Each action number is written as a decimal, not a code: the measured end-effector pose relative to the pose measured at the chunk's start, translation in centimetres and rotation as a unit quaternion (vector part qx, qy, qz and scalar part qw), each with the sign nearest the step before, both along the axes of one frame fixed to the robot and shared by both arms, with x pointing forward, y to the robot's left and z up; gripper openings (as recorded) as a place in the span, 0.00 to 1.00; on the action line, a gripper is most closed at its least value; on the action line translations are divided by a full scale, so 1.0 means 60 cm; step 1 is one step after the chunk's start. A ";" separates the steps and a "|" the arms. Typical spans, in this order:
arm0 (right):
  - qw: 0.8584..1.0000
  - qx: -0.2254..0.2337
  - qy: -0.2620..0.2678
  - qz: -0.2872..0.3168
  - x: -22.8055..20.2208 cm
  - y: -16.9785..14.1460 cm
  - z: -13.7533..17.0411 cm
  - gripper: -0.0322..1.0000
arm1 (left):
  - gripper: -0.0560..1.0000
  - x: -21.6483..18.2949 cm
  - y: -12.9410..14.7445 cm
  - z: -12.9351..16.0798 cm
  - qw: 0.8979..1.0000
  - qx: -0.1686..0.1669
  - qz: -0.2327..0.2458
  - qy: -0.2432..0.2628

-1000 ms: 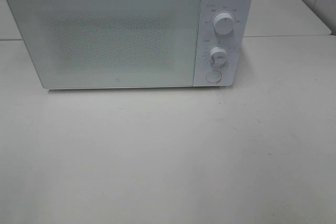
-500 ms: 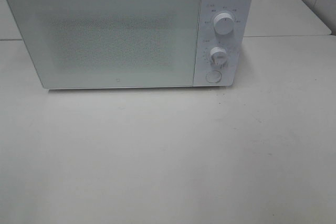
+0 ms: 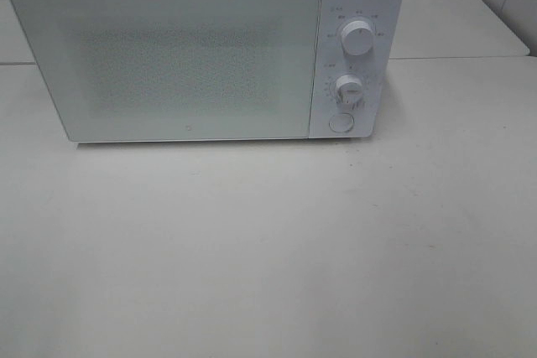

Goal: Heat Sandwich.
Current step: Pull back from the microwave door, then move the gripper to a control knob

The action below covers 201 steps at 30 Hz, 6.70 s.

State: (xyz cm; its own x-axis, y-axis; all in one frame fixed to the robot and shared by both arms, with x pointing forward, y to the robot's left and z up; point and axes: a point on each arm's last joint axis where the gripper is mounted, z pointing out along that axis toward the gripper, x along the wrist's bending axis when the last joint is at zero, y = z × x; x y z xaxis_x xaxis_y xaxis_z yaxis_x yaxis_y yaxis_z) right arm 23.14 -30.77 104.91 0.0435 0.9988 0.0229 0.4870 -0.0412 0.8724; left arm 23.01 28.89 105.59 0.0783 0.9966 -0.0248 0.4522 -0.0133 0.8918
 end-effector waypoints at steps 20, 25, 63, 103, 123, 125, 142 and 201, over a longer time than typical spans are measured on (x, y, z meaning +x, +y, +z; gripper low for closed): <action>1.000 -0.002 0.003 0.002 0.025 0.002 0.024 0.82 | 0.97 0.000 0.000 0.000 1.000 0.000 0.000 0.000; 1.000 -0.005 -0.003 0.007 0.057 0.005 0.036 0.81 | 0.97 0.000 0.000 0.000 1.000 0.000 0.000 0.000; 0.999 -0.005 0.029 0.039 0.310 0.033 -0.004 0.78 | 0.97 0.000 0.000 0.000 1.000 0.000 0.000 0.000; 0.983 -0.039 -0.174 0.038 0.357 0.102 -0.104 0.78 | 0.97 0.000 0.000 0.000 1.000 0.000 0.000 0.000; 0.988 -0.047 -0.136 0.059 0.371 0.209 -0.184 0.78 | 0.97 0.000 0.000 0.000 1.000 0.000 0.000 0.000; 0.988 -0.047 -0.130 0.062 0.377 0.224 -0.192 0.78 | 0.97 -0.001 0.000 0.000 1.000 0.000 0.000 -0.001; 0.992 -0.036 -0.116 0.033 0.398 0.248 -0.224 0.78 | 0.97 -0.001 0.000 0.000 1.000 0.000 0.000 -0.001; 0.992 -0.015 -0.118 0.031 0.546 0.291 -0.273 0.45 | 0.97 -0.001 0.000 0.000 1.000 0.000 0.000 -0.001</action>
